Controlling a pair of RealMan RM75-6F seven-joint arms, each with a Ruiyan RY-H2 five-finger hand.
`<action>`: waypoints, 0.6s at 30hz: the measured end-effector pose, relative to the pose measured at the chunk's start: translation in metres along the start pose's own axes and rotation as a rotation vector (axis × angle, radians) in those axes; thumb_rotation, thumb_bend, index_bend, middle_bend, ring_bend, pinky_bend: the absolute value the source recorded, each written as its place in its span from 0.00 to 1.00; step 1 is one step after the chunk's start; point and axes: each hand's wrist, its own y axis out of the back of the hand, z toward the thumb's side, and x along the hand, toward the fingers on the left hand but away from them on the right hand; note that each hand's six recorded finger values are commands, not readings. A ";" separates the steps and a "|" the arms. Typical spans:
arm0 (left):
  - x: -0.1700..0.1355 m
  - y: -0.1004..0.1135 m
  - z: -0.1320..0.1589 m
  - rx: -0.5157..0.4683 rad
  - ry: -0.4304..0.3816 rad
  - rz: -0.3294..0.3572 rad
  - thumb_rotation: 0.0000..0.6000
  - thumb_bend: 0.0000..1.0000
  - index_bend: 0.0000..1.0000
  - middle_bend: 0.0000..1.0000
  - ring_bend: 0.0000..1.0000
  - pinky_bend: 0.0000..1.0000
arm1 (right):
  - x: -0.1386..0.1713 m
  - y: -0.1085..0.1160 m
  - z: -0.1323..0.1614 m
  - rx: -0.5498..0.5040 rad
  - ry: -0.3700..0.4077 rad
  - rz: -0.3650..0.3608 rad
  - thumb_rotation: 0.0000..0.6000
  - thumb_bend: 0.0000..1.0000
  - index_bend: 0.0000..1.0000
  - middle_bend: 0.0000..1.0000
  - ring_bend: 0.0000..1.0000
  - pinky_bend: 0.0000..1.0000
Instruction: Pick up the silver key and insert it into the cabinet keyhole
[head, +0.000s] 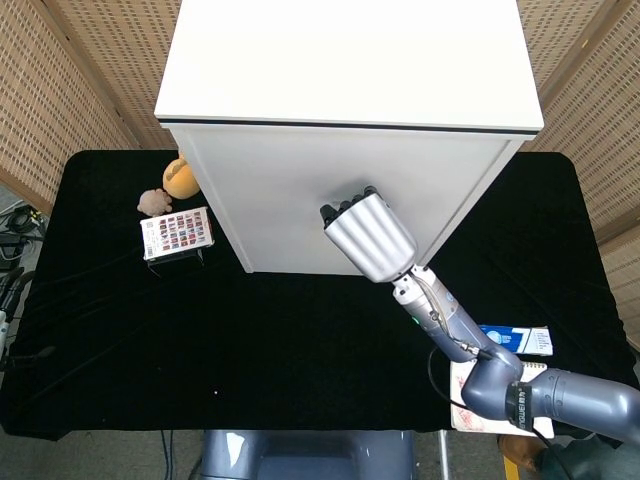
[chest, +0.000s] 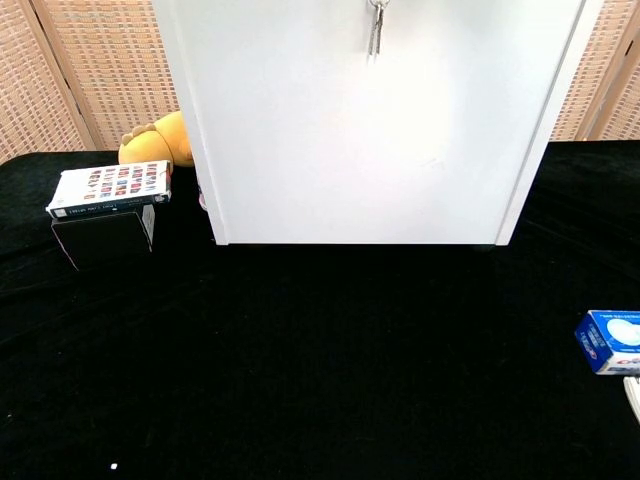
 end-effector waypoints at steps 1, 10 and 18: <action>0.000 0.000 0.000 0.000 0.000 0.000 1.00 0.00 0.00 0.00 0.00 0.00 | 0.000 0.001 0.000 0.001 0.001 -0.003 1.00 0.00 0.75 1.00 1.00 1.00; -0.001 0.000 0.001 -0.001 -0.005 0.002 1.00 0.00 0.00 0.00 0.00 0.00 | 0.018 0.016 -0.011 -0.005 0.014 -0.031 1.00 0.00 0.75 1.00 1.00 1.00; -0.003 0.002 0.003 -0.005 -0.014 0.007 1.00 0.00 0.00 0.00 0.00 0.00 | 0.063 0.019 -0.025 -0.016 0.061 -0.036 1.00 0.00 0.74 0.98 0.99 1.00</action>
